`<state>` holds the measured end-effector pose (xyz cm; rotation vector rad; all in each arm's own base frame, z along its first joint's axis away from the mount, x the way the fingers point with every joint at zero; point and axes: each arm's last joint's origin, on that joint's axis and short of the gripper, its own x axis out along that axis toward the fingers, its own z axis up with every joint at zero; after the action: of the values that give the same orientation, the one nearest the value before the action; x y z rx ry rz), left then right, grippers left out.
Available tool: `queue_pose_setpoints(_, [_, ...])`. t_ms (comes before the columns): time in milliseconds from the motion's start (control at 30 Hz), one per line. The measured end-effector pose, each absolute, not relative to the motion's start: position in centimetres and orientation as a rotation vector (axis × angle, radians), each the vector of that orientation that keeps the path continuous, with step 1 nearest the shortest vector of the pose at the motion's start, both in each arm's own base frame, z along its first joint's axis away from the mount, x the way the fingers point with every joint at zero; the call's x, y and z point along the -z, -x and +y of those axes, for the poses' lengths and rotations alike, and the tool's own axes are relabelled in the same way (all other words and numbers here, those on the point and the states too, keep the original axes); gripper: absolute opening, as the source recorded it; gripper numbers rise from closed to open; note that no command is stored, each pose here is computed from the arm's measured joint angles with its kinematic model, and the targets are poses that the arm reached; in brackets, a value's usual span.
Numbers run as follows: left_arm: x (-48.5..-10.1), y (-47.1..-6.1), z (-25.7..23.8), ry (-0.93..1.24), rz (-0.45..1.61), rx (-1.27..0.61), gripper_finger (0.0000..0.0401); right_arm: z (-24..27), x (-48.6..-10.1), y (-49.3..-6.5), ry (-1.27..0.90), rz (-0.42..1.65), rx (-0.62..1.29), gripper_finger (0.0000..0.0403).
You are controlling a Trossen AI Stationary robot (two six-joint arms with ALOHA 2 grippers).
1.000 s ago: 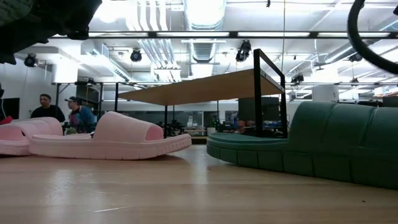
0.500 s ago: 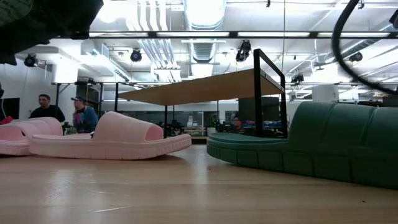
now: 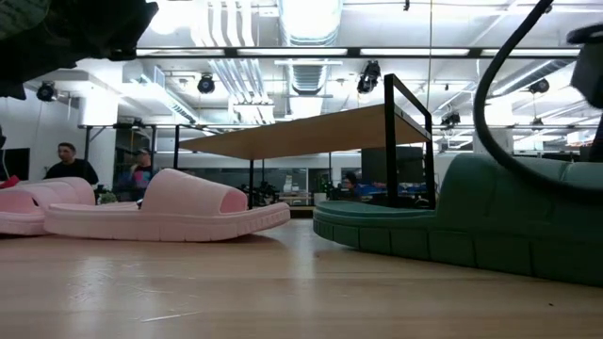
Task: Pick and place slides into the shelf
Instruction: Put the right green slide on the shelf
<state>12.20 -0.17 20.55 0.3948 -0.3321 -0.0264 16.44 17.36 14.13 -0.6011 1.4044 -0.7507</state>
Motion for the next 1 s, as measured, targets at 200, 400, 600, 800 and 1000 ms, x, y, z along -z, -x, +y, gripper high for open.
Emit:
queue_pose_setpoints(200, [-20.6,-12.2,-0.2,-0.395,-0.333,0.027,0.0167,16.6,-13.8,-16.8,0.589,1.422,0.781,0.0145])
queue_pose_setpoints(400, [-20.6,-12.2,-0.2,-0.395,-0.333,0.026,0.0167,16.3,-13.7,-17.3,0.544,1.433,0.792,0.0083])
queue_pose_setpoints(600, [-20.5,-12.2,-0.2,-0.395,-0.332,0.027,0.0167,16.1,-13.6,-17.7,0.493,1.467,0.797,0.0015])
queue_pose_setpoints(800, [-20.6,-12.2,-0.2,-0.395,-0.333,0.026,0.0167,16.0,-13.9,-17.6,0.513,1.482,0.811,0.0013])
queue_pose_setpoints(1000, [-20.6,-12.2,-0.2,-0.395,-0.333,0.026,0.0167,16.3,-15.6,-17.9,0.566,1.510,0.839,0.0012])
